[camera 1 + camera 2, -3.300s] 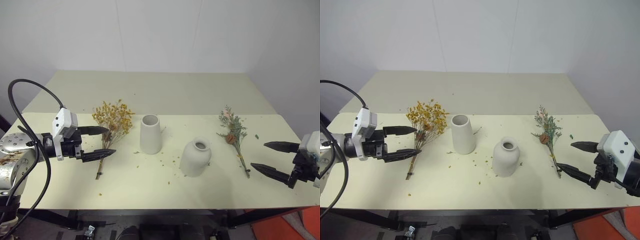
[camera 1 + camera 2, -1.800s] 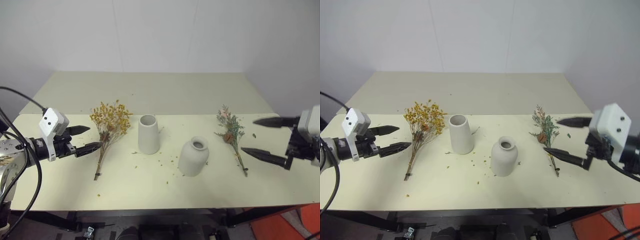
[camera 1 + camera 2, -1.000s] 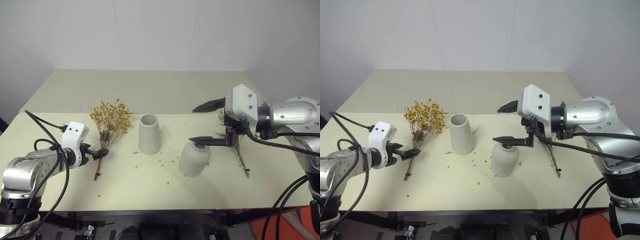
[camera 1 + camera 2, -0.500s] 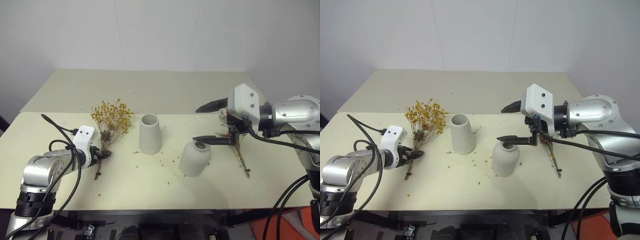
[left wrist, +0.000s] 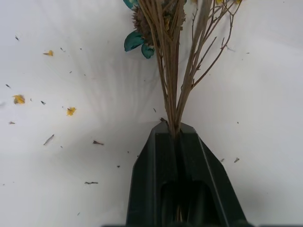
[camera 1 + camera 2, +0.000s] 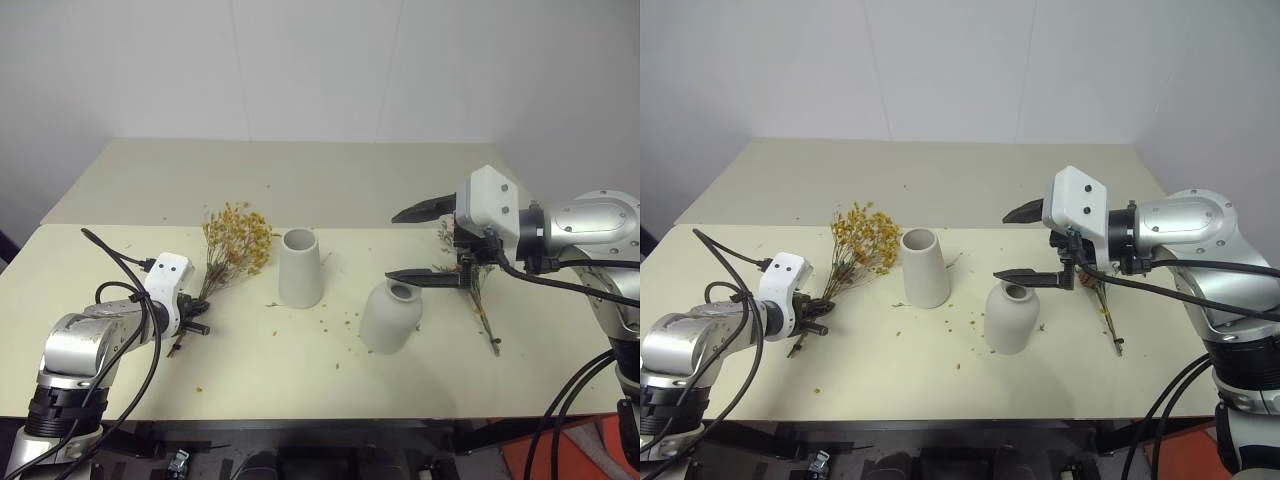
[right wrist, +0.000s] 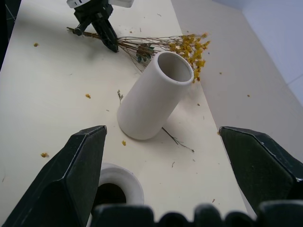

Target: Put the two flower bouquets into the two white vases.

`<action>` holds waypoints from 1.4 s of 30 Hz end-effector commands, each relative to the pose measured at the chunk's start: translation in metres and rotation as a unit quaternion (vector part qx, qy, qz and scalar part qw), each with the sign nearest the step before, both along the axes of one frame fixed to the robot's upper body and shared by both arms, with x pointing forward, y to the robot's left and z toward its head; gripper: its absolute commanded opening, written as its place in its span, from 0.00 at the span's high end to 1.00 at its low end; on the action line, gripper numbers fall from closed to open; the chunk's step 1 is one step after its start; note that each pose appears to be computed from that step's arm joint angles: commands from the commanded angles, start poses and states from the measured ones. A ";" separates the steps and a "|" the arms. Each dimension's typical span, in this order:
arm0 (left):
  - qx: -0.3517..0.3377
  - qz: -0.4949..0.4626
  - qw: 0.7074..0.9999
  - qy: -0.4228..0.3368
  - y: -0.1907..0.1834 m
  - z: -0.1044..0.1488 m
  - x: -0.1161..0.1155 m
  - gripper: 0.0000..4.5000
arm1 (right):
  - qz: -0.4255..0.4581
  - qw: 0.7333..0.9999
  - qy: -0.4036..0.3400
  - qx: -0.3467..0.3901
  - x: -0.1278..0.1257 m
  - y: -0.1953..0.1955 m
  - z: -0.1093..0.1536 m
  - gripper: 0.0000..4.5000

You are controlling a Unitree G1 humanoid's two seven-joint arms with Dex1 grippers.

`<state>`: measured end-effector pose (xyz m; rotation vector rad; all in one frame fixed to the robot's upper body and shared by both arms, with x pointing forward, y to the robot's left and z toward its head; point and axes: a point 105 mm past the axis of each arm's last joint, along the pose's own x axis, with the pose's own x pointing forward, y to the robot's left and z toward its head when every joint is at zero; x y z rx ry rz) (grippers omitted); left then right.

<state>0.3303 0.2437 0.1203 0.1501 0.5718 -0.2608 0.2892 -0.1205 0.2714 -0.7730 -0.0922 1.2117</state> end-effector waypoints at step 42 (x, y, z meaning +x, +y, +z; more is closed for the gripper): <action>-0.455 -0.517 0.660 -0.300 -0.120 0.195 0.044 0.99 | -0.122 0.987 -0.044 0.095 -0.004 0.015 0.001 0.00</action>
